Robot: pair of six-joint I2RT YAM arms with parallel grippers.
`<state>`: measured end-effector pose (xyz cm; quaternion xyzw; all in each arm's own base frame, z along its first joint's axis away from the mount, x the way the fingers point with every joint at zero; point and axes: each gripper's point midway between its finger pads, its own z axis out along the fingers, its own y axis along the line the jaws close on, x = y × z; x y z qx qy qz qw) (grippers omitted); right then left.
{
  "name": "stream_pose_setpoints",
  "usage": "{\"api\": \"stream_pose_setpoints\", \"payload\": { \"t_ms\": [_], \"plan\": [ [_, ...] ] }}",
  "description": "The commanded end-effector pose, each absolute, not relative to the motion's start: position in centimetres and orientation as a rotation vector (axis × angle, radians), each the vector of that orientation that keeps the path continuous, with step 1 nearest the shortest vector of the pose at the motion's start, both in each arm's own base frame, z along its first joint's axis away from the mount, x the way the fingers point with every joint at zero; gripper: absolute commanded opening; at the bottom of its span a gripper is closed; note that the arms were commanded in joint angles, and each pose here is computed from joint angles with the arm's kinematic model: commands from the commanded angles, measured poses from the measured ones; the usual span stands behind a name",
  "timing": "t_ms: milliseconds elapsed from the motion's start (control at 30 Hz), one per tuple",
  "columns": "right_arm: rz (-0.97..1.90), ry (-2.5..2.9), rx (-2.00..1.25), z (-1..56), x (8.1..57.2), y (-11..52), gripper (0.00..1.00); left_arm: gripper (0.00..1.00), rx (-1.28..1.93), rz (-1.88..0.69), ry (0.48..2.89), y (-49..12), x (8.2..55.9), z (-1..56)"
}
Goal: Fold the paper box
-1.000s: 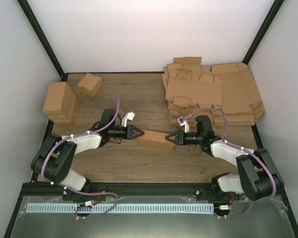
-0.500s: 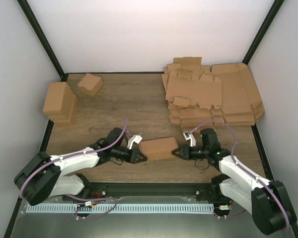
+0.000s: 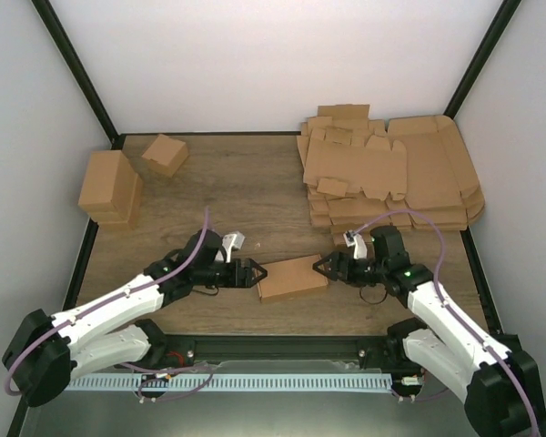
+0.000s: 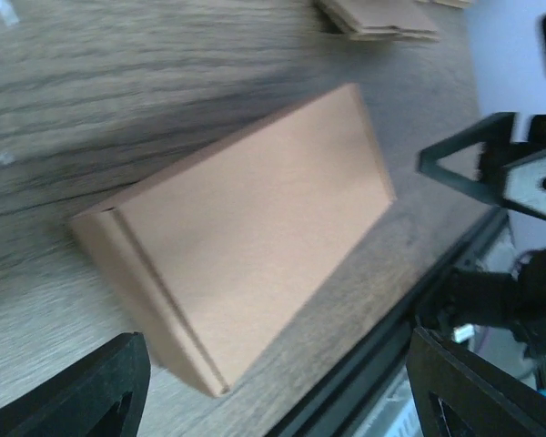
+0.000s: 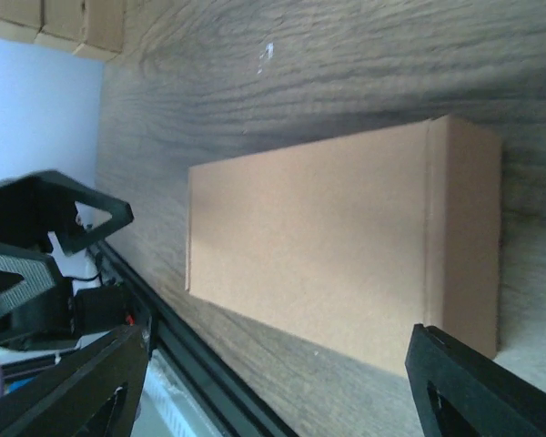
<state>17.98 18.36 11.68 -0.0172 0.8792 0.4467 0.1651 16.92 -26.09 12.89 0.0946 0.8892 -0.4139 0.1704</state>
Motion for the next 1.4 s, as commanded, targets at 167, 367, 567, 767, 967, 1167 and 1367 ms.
{"api": "stream_pose_setpoints", "payload": {
  "t_ms": [167,367,567,767,967,1167,1367],
  "plan": [
    [1.02,2.515,0.015,10.7,22.2,17.0,0.72,0.85,-0.025,-1.052,2.524,-23.2,18.2,10.3],
    [1.108,2.567,-0.007,8.2,22.2,18.2,0.61,1.0,-0.007,-1.193,2.516,-24.2,17.2,10.1],
    [1.202,2.551,0.032,7.1,21.8,18.4,0.5,1.0,0.003,-1.259,2.515,-24.6,16.6,9.4],
    [1.191,2.574,0.048,6.2,21.5,18.2,0.34,1.0,-0.031,-1.301,2.523,-24.6,16.4,8.7],
    [1.128,2.576,0.078,5.5,21.3,17.4,0.17,1.0,-0.058,-1.302,2.547,-24.6,16.6,7.5],
    [1.159,2.586,0.116,4.9,21.0,16.9,0.12,1.0,-0.056,-1.352,2.551,-25.5,16.8,7.2],
    [1.215,2.567,0.124,4.6,21.0,16.5,0.12,1.0,-0.069,-1.418,2.521,-26.5,17.4,7.6]
  ]
}}
